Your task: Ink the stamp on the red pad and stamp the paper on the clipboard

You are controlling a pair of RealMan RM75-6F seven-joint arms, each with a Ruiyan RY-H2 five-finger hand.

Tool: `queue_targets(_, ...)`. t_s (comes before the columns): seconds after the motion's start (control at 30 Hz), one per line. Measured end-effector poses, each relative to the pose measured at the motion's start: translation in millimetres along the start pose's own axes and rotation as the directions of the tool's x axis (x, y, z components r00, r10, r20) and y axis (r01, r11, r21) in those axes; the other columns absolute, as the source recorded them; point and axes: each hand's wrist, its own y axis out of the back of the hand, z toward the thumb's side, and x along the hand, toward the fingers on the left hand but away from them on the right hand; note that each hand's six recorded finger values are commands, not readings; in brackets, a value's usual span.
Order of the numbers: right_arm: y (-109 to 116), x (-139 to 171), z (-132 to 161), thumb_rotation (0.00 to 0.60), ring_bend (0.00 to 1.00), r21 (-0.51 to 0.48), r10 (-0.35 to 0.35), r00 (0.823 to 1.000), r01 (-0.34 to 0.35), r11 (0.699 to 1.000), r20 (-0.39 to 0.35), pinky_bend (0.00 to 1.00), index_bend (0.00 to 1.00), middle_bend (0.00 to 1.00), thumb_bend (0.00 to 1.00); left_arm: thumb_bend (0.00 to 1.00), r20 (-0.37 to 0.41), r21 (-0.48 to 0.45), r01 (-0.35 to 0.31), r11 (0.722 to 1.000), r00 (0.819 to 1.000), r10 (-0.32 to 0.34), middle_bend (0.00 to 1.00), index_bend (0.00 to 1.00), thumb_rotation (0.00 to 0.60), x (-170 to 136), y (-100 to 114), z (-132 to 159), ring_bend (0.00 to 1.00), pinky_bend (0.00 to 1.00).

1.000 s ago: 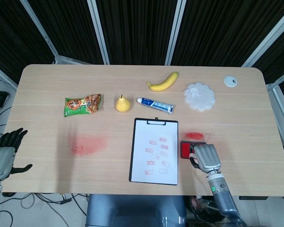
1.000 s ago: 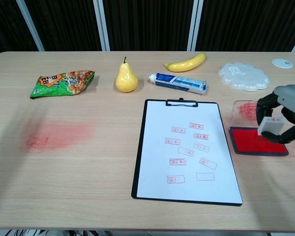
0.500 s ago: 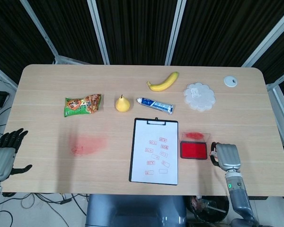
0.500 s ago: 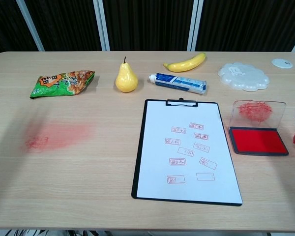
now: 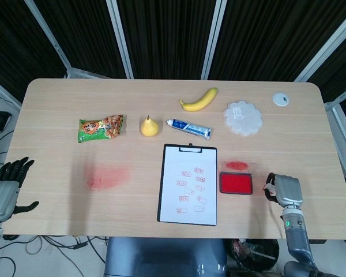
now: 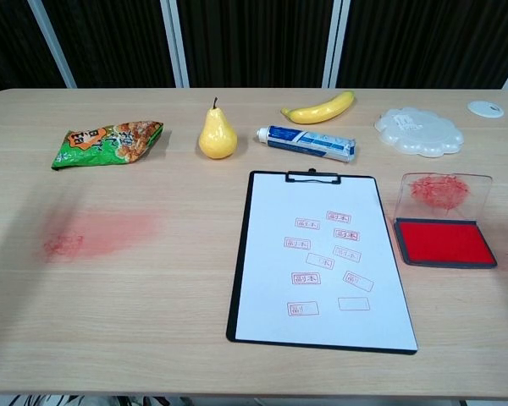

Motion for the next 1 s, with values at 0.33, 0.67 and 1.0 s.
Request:
queue_targets(0.33, -12, -5, -1, 0.6, 0.8, -0.036, 0.017, 1.0, -0.017, 0.999, 0.015, 0.87, 0.88, 0.76, 0.44, 0.04, -0.006, 0.01, -0.004, 1.0, 1.0, 0.004, 0.0, 0.0, 0.6, 0, -1, 0, 0.0, 0.0)
queue_targets(0.67, -17, -8, 0, 0.6, 0.79, -0.03, 0.019, 1.0, -0.019, 0.999, 0.01, 0.87, 0.79, 0.69, 0.36, 0.04, -0.009, 0.013, -0.007, 1.0, 1.0, 0.007, 0.0, 0.0, 0.6, 0, -1, 0, 0.0, 0.0)
queue_targets(1.0, -18, -7, 1, 0.6, 0.79, -0.015, 0.024, 1.0, -0.024, 1.0, 0.009, 0.87, 0.76, 0.66, 0.35, 0.04, -0.008, 0.011, -0.006, 1.0, 1.0, 0.006, 0.0, 0.0, 0.6, -1, -1, -1, 0.0, 0.0)
